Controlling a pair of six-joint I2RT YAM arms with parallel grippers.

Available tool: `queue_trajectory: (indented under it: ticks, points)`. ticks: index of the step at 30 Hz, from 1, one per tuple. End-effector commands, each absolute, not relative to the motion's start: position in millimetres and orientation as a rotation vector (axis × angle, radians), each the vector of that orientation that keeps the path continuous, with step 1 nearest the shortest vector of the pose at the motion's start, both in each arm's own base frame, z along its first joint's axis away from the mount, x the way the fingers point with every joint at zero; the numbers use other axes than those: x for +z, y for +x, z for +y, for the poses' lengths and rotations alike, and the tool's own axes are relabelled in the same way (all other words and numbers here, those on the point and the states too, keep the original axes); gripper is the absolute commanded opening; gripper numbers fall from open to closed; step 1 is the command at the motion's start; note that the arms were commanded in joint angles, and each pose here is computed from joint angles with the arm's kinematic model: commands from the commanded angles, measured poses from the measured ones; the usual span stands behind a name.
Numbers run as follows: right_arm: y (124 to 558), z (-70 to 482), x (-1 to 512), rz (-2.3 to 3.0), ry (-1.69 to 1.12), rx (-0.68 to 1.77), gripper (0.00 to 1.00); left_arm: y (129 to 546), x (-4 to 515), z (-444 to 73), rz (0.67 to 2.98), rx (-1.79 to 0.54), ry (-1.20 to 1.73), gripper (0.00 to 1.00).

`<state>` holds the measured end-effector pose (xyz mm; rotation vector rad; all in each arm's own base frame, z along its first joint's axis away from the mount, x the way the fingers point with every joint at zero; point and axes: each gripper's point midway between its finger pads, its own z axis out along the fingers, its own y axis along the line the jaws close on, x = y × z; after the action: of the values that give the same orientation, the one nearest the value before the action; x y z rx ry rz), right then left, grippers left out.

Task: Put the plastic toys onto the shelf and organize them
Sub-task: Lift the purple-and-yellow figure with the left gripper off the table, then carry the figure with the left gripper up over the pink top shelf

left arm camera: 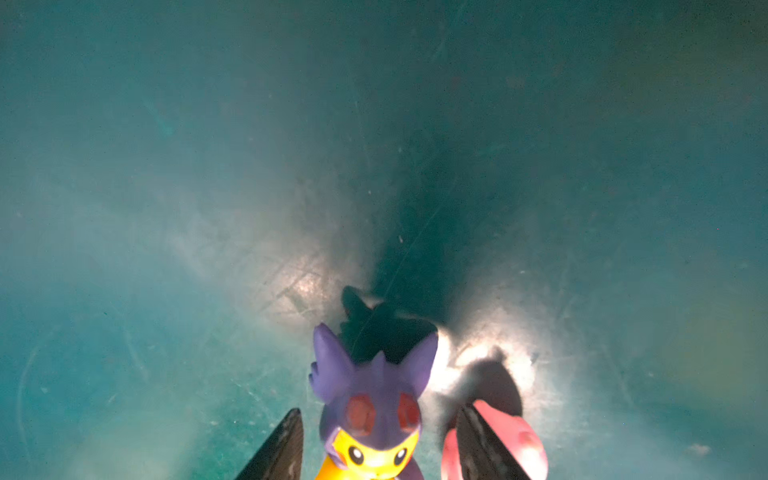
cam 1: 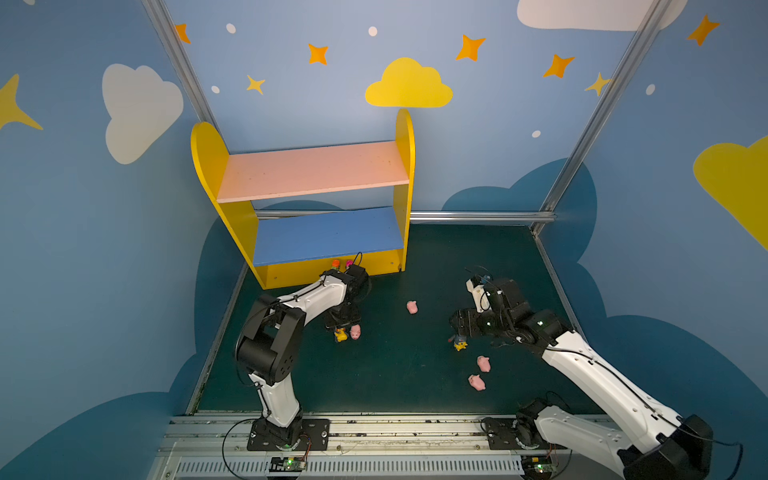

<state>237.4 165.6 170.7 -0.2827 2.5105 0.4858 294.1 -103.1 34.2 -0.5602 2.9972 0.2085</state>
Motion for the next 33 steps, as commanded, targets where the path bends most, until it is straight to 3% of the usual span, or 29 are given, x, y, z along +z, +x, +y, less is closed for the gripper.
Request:
queue_trajectory:
  ticks: [1,10,19,25,33]
  points:
    - [237.8,159.2,171.5,2.501,-0.259,0.472,0.85,287.8,28.9,-100.3,3.03,0.23,-0.567,0.57]
    - [239.0,153.4,172.5,2.5,-0.238,0.47,0.85,291.1,13.4,-102.8,3.055,0.244,-0.565,0.49]
    - [239.5,151.4,175.7,2.503,-0.225,0.471,0.85,294.1,17.4,-102.2,3.05,0.244,-0.536,0.29]
    - [238.5,155.6,183.2,2.499,-0.244,0.499,0.85,309.5,54.2,-94.8,2.883,0.214,-0.512,0.27]
    - [233.8,159.5,196.9,2.467,-0.262,0.541,0.85,322.1,139.8,-77.3,2.559,0.173,-0.463,0.26]
